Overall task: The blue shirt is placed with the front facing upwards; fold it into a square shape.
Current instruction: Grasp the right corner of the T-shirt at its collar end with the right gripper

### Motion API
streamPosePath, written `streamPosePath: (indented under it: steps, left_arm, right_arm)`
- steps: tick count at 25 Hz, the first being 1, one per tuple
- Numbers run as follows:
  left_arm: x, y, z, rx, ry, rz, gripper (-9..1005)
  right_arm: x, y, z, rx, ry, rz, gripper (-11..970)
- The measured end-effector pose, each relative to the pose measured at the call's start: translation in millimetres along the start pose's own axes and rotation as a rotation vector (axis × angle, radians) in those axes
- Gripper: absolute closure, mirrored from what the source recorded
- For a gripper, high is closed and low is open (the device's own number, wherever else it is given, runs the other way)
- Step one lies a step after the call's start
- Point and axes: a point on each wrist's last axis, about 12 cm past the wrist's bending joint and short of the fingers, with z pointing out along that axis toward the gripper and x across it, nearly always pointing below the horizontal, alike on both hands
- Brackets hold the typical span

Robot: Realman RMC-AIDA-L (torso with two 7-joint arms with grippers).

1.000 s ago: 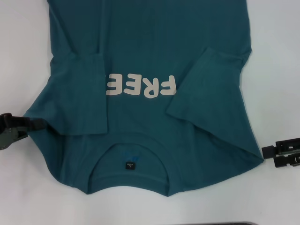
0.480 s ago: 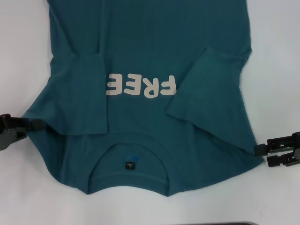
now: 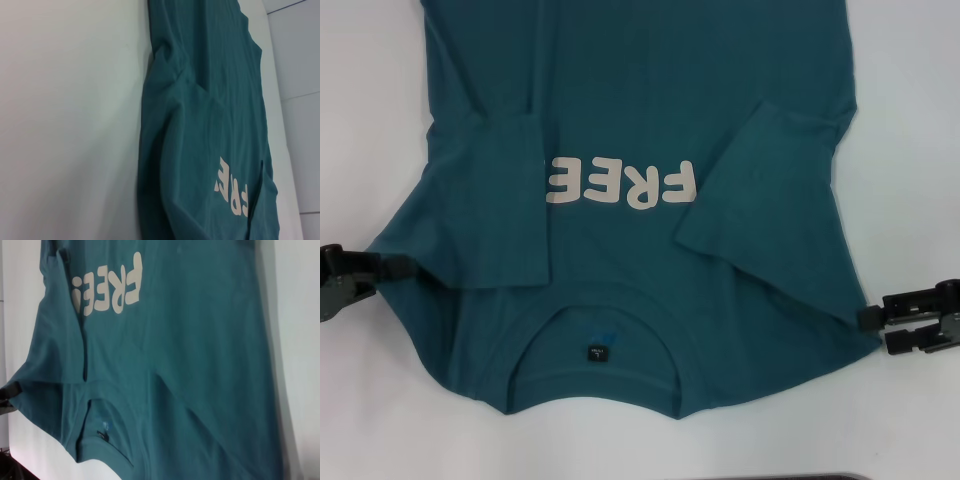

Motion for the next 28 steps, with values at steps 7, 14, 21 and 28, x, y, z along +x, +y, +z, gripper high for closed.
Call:
streamPosePath:
  steps: [7, 14, 21, 28]
  left_arm:
    - [0.5, 0.6, -0.1, -0.002, 0.000, -0.002, 967]
    - [1.4, 1.1, -0.2, -0.004, 0.001, -0.004, 966]
    - [1.6, 0.6, 0.5, 0.000, 0.000, -0.004, 964]
    - [1.1, -0.2, 1.0, 0.004, 0.002, -0.002, 964]
  right_arm:
    - [-3.3, 1.5, 8.2, 0.023, 0.018, 0.002, 54]
    - [-7.2, 5.6, 14.1, 0.017, 0.018, -0.007, 56]
    - [-11.4, 10.6, 22.0, 0.003, 0.012, -0.020, 57]
    - [-16.4, 16.4, 23.6, -0.048, -0.028, -0.033, 58]
